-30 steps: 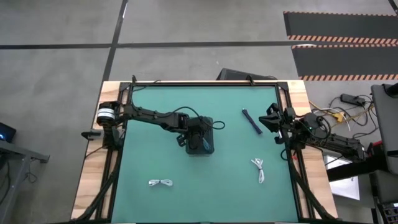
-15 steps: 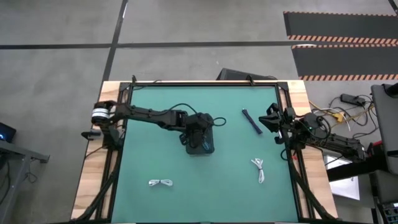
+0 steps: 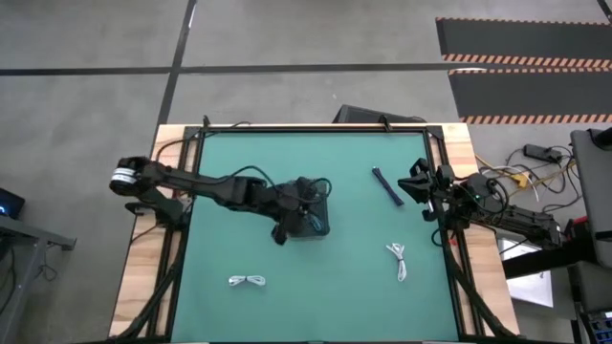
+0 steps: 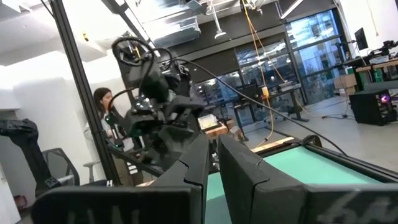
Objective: Pick and place USB-C Cables
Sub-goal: Put the right white charger cable into the black bin
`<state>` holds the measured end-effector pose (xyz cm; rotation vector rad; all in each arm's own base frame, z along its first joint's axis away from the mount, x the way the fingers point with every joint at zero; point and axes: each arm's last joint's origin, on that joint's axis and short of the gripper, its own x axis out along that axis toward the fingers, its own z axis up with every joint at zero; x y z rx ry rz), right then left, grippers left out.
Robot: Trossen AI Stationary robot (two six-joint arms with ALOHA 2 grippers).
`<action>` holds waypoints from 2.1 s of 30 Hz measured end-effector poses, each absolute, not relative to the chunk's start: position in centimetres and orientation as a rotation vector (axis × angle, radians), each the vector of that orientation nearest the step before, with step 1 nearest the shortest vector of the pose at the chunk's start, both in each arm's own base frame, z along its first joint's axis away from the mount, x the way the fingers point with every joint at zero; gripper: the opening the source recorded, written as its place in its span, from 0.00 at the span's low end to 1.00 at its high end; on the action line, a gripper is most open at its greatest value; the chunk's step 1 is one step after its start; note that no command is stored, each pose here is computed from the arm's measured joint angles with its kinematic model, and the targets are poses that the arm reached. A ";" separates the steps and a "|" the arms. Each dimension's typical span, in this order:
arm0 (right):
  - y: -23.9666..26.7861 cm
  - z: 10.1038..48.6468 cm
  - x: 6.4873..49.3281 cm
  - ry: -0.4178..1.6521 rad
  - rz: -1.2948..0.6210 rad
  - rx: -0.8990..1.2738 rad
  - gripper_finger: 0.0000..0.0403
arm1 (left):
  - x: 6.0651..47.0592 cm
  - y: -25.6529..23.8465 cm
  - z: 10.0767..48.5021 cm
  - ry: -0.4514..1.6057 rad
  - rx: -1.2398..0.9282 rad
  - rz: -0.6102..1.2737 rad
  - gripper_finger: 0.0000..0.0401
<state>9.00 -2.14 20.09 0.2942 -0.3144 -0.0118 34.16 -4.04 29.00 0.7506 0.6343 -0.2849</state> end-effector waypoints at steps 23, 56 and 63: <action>-2.2 21.0 8.7 -0.418 -0.058 0.217 0.07 | 28.7 -10.5 25.7 1.088 0.191 -0.231 0.25; -1.5 21.1 8.8 -0.428 0.030 0.466 0.07 | 25.4 -13.4 22.4 1.203 0.135 -0.235 0.25; -1.8 20.5 9.2 -0.375 -0.032 0.526 0.07 | 25.4 -13.4 22.5 1.195 0.149 -0.230 0.25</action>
